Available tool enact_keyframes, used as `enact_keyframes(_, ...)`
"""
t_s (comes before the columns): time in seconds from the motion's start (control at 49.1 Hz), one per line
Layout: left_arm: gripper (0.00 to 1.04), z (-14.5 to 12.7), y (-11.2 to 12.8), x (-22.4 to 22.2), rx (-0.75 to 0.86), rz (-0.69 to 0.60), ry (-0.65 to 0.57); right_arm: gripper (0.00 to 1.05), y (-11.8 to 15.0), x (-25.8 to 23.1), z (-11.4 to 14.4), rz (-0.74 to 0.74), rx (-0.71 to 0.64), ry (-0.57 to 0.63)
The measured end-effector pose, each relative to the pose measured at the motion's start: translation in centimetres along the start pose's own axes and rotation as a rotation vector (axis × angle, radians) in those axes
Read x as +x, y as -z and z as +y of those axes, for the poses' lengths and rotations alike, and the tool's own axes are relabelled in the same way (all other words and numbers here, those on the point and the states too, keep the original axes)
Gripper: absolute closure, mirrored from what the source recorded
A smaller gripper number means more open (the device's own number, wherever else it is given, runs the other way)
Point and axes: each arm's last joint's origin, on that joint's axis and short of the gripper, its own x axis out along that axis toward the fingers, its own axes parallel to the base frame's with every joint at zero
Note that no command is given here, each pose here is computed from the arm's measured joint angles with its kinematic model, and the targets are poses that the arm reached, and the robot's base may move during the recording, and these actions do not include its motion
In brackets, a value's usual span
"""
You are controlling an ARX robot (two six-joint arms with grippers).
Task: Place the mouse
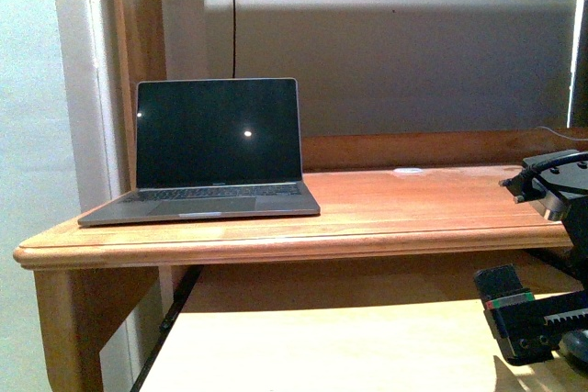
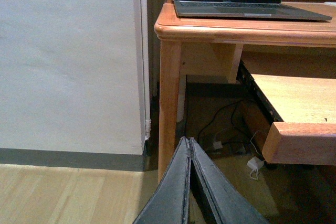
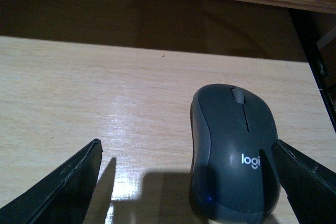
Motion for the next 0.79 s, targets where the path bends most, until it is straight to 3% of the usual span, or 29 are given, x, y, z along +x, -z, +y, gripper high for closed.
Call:
enact_keyframes(0.571,1.02,0.0,0.0,0.0,0.0,0.0,0.0,0.08,0.8,3.6,-0.7,0.131,-0.001,0.069)
enact_keyframes(0.652,1.02,0.0,0.0,0.0,-0.001,0.0,0.0,0.21,0.8,3.8,-0.7,0.125,0.015,0.06)
enact_keyframes(0.795,0.81,0.0,0.0,0.0,0.0,0.0,0.0,0.42,1.0,3.7,-0.7,0.12,0.025,0.043)
